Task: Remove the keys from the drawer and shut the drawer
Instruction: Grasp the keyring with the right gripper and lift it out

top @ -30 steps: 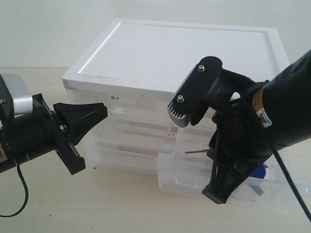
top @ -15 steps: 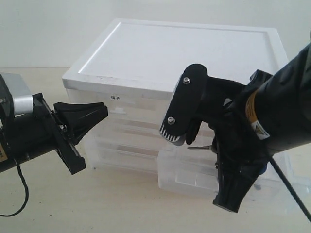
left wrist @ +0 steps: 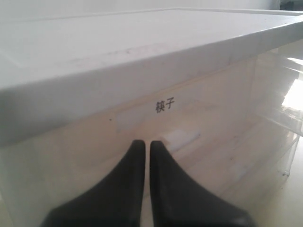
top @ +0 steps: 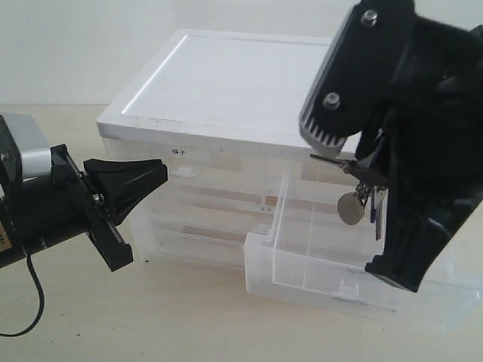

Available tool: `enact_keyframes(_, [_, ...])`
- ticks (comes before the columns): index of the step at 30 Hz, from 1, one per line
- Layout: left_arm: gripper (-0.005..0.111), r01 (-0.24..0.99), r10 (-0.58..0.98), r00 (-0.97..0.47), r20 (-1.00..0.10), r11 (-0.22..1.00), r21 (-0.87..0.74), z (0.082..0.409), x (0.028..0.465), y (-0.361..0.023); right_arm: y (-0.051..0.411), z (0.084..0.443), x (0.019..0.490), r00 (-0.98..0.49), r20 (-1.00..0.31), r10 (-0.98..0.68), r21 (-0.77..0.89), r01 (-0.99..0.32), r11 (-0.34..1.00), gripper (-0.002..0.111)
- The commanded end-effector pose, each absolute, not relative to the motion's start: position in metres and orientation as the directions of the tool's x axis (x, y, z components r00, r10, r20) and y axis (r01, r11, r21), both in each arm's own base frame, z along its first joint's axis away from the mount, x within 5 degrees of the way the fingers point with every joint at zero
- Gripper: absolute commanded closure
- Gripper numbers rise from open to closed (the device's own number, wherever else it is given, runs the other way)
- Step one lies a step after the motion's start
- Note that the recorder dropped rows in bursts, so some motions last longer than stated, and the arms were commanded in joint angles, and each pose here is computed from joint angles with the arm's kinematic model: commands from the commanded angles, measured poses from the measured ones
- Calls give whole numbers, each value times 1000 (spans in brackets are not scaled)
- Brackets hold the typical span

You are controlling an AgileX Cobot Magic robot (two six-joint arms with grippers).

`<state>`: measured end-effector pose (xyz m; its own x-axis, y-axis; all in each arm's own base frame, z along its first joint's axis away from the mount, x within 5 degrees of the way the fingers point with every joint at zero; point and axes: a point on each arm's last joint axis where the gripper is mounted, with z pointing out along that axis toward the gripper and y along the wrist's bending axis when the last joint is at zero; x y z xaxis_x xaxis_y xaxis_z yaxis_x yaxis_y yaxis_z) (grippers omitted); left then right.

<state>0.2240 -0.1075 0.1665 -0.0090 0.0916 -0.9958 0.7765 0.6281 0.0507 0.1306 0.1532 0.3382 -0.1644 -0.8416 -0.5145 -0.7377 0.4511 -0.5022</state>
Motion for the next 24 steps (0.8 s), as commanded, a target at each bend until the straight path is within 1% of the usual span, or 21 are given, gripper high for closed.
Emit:
enact_keyframes(1, [102, 777, 85, -8, -996, 627, 48, 167, 225, -108, 147, 360, 119, -51, -622, -781, -517, -723, 459, 108])
enact_keyframes(5, [102, 777, 86, -8, -996, 627, 48, 167, 225, -108, 149, 368, 118, 5, -671, -741, -517, -720, 463, 108])
enact_keyframes(9, [102, 811, 94, 3, -996, 583, 57, 170, 216, -110, 157, 370, 119, 55, -701, -711, -516, -727, 453, 108])
enact_keyframes(14, [102, 801, 74, 84, -994, 588, 112, 191, 196, -105, 163, 379, 118, 90, -745, -661, -498, -733, 462, 108])
enact_keyframes(19, [102, 775, 44, 177, -983, 609, 167, 212, 175, -99, 177, 387, 117, 139, -820, -555, -444, -766, 465, 108])
enact_keyframes(22, [102, 722, -6, 223, -975, 672, 162, 225, 163, -90, 202, 368, 128, 122, -802, -584, -437, -787, 436, 108])
enact_keyframes(24, [102, 689, 8, 231, -973, 704, 169, 230, 158, -86, 217, 345, 149, 63, -759, -648, -437, -787, 435, 108])
